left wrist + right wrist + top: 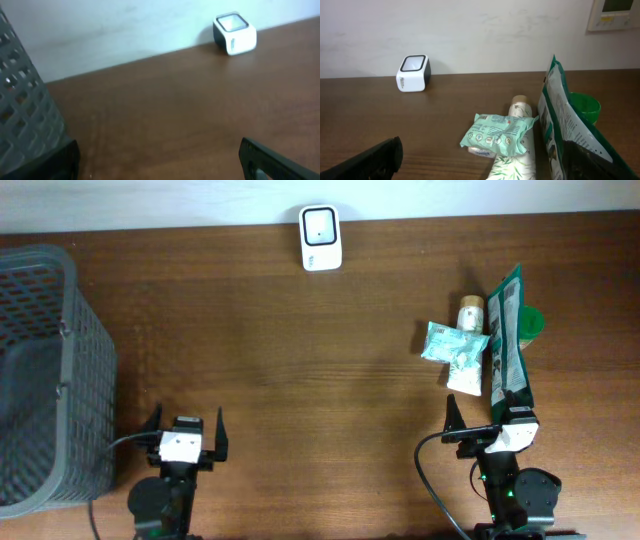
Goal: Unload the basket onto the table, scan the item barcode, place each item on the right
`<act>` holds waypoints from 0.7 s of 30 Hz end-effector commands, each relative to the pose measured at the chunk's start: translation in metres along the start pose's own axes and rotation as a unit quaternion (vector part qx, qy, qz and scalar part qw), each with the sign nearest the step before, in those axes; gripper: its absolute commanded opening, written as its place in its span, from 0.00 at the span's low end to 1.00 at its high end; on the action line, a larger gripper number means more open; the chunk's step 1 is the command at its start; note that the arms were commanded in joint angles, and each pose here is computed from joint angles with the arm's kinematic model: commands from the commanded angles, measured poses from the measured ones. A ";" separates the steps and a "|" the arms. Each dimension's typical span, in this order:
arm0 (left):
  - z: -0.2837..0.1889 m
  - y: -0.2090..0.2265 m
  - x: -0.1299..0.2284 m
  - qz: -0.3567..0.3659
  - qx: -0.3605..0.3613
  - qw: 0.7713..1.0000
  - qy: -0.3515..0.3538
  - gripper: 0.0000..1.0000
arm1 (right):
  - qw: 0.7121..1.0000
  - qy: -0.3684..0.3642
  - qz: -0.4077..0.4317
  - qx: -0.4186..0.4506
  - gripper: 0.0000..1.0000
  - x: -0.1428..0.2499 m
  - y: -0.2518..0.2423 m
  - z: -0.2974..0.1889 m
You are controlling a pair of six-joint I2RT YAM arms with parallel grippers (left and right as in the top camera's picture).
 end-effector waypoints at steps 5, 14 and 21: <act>-0.010 0.002 -0.013 0.029 -0.014 0.998 -0.045 0.99 | 1.000 0.002 -0.003 -0.003 0.98 0.002 0.000 0.000; -0.010 0.002 -0.013 0.029 -0.013 0.998 -0.045 0.99 | 1.000 0.002 -0.003 -0.003 0.99 0.002 0.000 0.000; -0.010 0.002 -0.013 0.029 -0.013 0.998 -0.045 0.99 | 1.000 0.002 -0.003 -0.003 0.98 0.002 0.000 0.000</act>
Point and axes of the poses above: each gripper's point midway between its finger pads, its own z axis out along the fingers, its own y axis along the line the jaws close on, x = y × z, the point moved 6 cm from there along -z, back along the fingers, and after that the axes turned 10 degrees about z, right-handed, at the moved point
